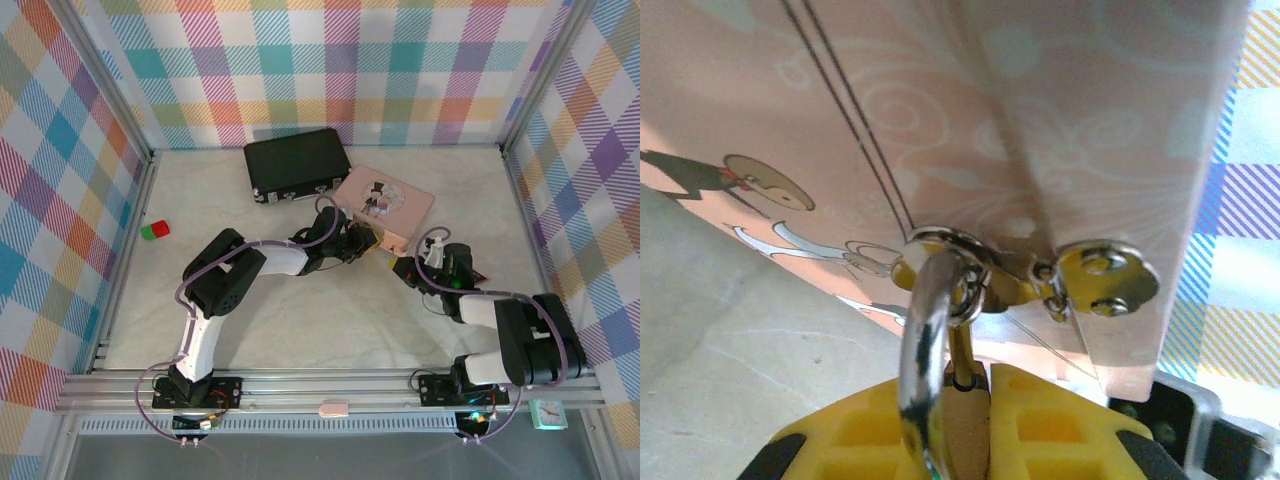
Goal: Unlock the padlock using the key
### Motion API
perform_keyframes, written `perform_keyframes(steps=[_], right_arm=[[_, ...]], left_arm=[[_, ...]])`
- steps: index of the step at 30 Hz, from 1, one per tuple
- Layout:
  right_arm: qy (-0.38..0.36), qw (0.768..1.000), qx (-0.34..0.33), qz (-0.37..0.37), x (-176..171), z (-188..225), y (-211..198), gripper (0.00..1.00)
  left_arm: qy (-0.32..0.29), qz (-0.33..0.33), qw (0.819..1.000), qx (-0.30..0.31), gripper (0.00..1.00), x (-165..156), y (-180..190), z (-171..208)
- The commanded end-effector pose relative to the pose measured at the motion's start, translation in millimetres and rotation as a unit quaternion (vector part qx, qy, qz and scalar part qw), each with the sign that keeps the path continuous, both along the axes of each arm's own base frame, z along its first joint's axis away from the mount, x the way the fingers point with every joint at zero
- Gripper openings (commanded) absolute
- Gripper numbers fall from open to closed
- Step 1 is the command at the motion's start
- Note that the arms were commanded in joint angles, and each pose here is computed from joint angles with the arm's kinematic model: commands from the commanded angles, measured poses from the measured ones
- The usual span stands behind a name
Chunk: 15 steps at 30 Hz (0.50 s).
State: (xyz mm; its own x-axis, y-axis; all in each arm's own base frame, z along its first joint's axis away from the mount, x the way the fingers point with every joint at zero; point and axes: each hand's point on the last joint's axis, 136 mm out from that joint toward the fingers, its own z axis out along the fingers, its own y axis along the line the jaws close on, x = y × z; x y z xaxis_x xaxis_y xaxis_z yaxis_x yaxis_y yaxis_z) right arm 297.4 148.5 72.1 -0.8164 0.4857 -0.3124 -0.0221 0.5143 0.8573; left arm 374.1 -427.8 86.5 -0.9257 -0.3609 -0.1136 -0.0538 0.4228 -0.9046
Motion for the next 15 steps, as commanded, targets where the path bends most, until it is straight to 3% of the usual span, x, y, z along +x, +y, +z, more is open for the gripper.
perform_keyframes(steps=[1,15], right_arm=[[-0.022,0.999,0.035,0.022,3.1,10.6,7.2,0.0],[-0.038,0.995,0.091,0.027,11.2,33.1,2.1,0.0]], left_arm=[[-0.052,-0.022,0.995,-0.08,0.0,-1.9,-9.8,59.1],[-0.077,-0.063,0.987,-0.123,0.0,-8.7,-10.7,78.7]])
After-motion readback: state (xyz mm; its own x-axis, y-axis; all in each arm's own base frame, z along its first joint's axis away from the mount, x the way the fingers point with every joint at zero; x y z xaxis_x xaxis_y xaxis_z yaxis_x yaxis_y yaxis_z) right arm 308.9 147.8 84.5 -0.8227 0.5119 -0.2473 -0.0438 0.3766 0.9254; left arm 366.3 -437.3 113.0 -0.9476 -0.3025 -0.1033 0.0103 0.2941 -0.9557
